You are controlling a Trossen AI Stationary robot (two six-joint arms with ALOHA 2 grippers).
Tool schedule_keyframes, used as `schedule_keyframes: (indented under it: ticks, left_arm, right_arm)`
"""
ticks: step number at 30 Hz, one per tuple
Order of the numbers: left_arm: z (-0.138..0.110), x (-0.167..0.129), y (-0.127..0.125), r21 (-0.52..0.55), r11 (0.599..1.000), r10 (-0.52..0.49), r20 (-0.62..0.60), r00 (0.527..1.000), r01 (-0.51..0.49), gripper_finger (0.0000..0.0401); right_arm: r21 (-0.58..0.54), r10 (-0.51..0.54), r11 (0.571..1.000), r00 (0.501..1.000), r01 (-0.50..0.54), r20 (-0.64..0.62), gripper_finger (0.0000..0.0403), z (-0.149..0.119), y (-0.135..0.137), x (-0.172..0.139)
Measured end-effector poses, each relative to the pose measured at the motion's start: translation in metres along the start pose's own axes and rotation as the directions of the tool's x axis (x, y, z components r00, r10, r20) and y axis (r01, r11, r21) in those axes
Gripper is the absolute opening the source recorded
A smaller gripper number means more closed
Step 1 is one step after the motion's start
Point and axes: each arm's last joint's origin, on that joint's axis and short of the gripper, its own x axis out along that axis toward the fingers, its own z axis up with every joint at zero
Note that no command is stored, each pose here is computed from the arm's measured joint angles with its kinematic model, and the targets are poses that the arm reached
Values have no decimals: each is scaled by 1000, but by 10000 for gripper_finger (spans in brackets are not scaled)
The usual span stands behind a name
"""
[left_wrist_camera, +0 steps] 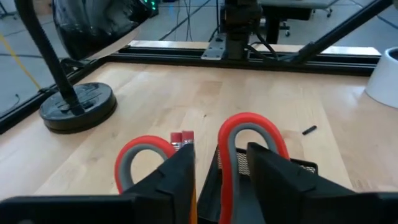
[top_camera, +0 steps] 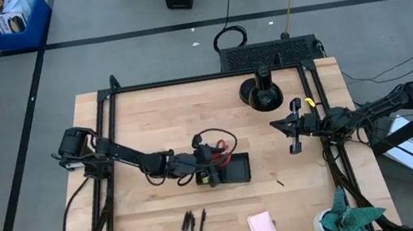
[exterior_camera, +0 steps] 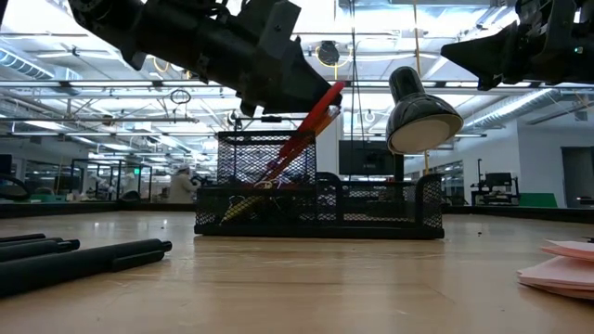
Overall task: Pick and place office supplies into organizer
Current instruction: Put the red scissors into the black desk organizer
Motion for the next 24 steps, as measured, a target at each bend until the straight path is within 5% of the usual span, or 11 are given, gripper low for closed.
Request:
schedule_keyframes:
  ticks: [24]
  left_arm:
    - [7,-13,5,38,999,-6,-90,996,9,184]
  right_arm:
    - [0,1,1000,1000,-1,0,0,0,0,0]
